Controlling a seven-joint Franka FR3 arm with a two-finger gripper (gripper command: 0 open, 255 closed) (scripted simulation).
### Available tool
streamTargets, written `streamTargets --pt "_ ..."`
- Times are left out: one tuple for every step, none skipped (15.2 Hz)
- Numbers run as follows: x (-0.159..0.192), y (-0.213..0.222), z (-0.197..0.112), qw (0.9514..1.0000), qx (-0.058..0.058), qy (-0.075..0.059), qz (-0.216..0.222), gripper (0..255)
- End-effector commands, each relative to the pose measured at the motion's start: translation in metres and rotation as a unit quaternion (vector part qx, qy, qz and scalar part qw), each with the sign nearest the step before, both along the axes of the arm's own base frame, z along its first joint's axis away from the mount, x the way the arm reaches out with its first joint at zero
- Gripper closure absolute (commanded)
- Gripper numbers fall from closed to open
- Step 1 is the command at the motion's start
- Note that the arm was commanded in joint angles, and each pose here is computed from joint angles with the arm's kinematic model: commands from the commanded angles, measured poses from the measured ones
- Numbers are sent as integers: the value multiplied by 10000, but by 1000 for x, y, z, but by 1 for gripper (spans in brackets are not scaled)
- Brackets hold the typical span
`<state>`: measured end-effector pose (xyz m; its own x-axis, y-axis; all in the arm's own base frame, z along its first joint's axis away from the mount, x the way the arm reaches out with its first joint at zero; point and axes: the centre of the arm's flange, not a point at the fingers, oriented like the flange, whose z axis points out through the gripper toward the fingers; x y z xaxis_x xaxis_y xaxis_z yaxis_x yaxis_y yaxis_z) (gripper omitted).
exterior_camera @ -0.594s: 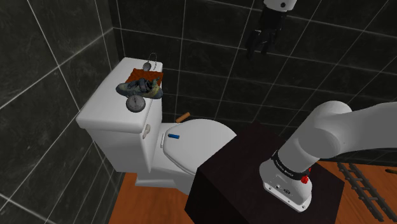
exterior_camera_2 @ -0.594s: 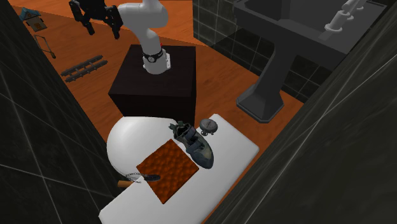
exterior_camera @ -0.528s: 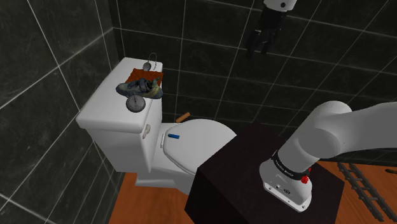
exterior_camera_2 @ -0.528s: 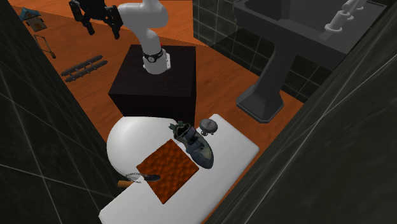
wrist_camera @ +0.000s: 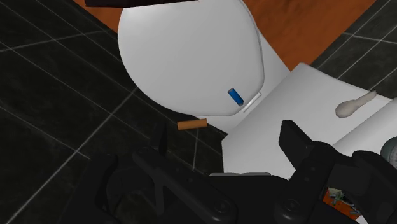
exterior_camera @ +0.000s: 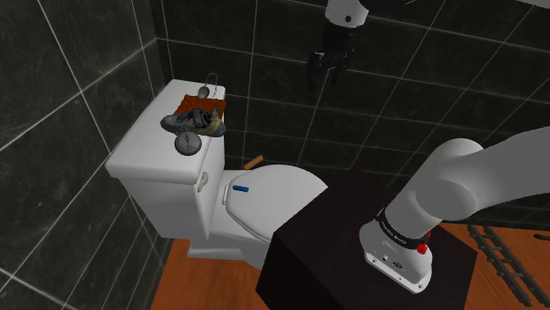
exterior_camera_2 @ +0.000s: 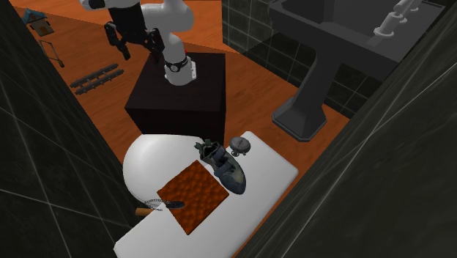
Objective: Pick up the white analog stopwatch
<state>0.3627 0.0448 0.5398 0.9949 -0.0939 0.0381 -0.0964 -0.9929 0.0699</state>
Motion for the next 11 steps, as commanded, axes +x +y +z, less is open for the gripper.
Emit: streamTargets --pt "16 19 -11 10000 16 20 15 0" --pt "23 29 -16 10000 22 30 23 0" --pt "30 39 -21 10000 28 41 32 0" --pt "37 49 -26 10000 34 52 41 0" --pt "44 59 -31 10000 40 62 49 0" --pt "51 69 -36 9999 47 73 58 0" --pt "58 79 -41 9999 53 84 66 0" --pt "65 89 -46 9999 59 95 75 0" --pt "72 99 -51 9999 65 105 84 0" --pt "79 109 -56 9999 71 116 92 0" --pt "86 119 -61 9998 77 127 101 0"
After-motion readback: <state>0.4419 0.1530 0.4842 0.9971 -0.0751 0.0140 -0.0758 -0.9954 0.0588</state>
